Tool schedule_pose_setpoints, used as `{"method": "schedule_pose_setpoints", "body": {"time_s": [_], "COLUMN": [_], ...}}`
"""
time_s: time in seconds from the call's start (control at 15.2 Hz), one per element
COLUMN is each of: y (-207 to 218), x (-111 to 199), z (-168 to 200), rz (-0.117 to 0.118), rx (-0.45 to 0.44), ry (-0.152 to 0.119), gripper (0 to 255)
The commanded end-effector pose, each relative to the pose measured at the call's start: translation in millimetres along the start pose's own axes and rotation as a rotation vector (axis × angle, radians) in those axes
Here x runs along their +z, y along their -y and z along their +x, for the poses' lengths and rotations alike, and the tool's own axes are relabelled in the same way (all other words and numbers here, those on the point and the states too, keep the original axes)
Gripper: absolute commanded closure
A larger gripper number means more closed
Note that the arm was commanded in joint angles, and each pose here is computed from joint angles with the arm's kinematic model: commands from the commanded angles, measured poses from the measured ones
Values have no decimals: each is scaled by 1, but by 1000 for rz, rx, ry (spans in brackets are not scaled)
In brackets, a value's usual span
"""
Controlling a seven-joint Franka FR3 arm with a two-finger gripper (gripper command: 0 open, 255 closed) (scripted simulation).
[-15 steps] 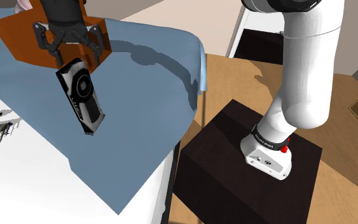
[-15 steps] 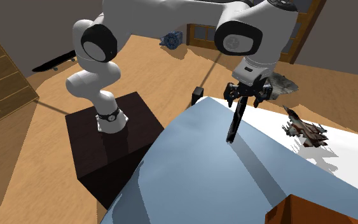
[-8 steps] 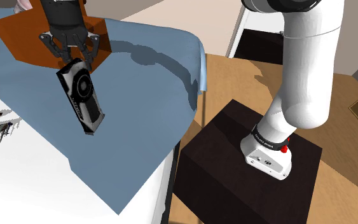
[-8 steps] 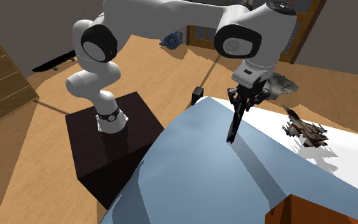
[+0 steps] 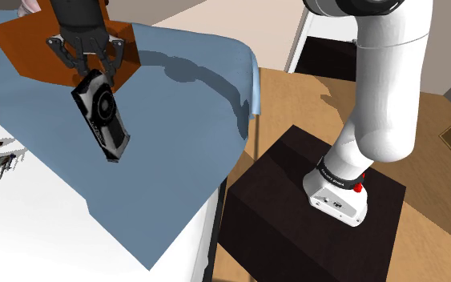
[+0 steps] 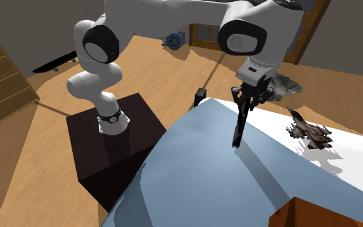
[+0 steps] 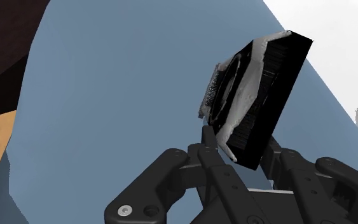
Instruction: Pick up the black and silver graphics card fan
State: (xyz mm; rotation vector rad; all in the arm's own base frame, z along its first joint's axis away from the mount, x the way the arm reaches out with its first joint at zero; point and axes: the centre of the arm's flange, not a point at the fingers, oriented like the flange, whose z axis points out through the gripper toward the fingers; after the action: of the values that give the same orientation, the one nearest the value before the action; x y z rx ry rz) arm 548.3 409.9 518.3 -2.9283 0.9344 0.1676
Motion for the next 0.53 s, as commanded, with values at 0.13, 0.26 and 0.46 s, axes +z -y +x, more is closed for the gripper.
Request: {"method": "schedule_pose_setpoints", "body": {"time_s": [0.13,0.26,0.46], "y": [1,1,1], "x": [-20,-31,-47], "z": [-2,-4,-6], "rz": [0,0,0], "rx": [0,0,0], "ry": [0,0,0], "gripper": [255,255,255]}}
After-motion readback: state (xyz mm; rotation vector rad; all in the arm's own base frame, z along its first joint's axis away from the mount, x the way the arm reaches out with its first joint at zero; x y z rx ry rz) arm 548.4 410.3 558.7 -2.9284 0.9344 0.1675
